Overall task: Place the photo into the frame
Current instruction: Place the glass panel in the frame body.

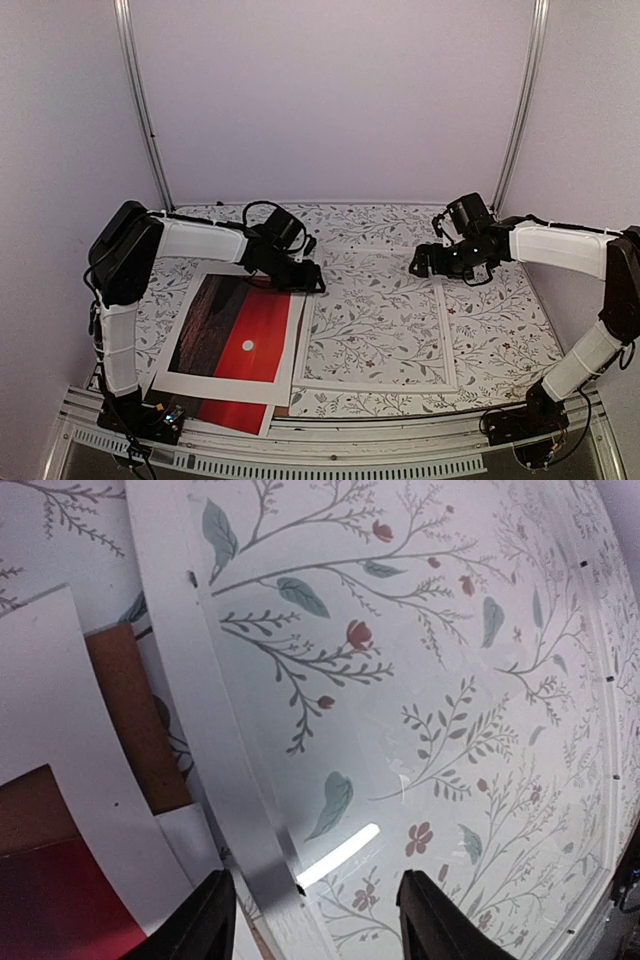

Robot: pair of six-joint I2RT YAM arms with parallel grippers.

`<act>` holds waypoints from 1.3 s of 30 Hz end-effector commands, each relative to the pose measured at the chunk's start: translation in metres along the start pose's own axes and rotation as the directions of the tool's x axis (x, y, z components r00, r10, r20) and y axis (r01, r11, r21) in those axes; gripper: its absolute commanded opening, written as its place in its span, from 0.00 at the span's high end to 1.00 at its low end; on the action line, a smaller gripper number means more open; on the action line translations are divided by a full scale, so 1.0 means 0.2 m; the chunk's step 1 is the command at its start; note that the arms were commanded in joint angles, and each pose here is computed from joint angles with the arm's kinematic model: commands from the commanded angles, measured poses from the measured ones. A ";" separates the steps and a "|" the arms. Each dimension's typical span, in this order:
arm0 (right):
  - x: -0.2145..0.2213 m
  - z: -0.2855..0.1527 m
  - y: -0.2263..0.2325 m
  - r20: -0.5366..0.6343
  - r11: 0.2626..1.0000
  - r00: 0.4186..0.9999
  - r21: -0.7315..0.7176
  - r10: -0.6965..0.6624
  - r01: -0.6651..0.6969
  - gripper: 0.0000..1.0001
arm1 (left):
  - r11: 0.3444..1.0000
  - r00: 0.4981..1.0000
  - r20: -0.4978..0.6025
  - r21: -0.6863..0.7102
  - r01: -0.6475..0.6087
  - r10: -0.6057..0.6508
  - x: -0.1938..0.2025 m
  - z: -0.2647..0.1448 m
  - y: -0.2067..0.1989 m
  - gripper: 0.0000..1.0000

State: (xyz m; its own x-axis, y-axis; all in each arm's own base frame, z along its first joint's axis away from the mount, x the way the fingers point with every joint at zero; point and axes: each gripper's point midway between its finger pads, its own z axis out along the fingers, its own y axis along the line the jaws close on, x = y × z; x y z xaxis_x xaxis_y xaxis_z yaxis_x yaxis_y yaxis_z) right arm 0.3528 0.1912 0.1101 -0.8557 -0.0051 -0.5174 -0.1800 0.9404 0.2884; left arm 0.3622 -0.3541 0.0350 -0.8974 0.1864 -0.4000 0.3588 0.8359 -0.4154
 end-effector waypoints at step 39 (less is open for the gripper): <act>0.01 -0.08 -0.05 0.024 0.999 1.000 0.030 -0.019 0.018 0.01 | 0.998 0.997 -0.043 0.009 -0.058 0.058 0.29 0.01 -0.19 0.42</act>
State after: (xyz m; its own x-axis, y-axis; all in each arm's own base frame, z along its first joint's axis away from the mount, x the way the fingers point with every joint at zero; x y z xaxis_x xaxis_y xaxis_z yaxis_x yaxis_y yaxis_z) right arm 0.3440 0.1800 0.1120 -0.8539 -0.0141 -0.5202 -0.1777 0.9474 0.2661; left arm 0.3096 -0.3653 0.0327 -0.8869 0.2334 -0.3987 0.3934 0.8340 -0.3870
